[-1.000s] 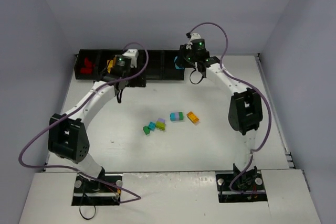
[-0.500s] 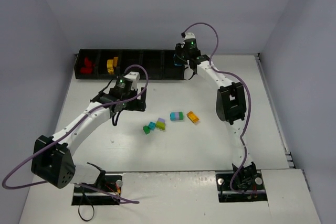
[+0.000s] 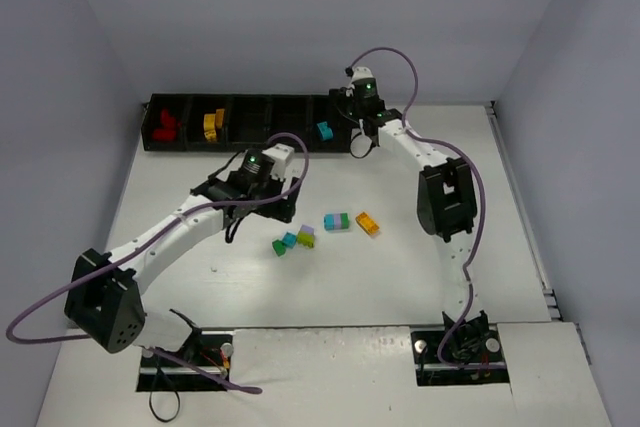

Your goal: Sort the legos into containers by color

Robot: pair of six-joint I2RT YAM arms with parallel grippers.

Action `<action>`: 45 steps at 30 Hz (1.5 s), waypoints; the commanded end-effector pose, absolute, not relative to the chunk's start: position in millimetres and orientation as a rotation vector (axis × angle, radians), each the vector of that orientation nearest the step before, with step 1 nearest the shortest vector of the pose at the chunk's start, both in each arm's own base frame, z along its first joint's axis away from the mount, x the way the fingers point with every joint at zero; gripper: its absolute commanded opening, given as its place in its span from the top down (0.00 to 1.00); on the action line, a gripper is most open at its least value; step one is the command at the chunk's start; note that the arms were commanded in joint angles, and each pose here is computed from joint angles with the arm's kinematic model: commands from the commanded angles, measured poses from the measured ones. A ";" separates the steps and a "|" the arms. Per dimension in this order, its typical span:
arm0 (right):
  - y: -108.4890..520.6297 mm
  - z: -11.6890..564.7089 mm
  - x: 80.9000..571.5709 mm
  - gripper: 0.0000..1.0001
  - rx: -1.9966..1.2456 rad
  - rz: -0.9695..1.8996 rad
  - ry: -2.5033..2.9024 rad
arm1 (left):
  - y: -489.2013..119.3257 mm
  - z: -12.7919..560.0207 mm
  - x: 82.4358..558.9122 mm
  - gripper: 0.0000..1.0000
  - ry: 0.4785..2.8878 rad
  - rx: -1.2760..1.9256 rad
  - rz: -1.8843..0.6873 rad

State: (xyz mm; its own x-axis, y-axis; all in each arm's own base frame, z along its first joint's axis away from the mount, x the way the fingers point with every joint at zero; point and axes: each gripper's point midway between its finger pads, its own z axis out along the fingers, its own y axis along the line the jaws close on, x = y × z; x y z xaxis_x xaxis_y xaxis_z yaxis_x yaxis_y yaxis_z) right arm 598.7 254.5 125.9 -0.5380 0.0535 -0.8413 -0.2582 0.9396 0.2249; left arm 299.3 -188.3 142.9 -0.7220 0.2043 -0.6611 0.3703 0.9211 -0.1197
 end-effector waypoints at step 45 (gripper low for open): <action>10.0 144.0 331.0 0.20 0.732 0.451 2.178 | -434.3 80.1 320.4 0.76 2.271 1.084 -0.309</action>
State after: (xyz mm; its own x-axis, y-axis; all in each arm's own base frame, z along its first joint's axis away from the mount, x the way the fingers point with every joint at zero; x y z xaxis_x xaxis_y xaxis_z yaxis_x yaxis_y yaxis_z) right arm 325.1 7.7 126.1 -0.5616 0.6347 -0.5309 0.3996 0.7699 0.4976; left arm 311.1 -427.8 36.8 -0.5168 0.6782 -0.5224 0.7754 0.6295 0.0502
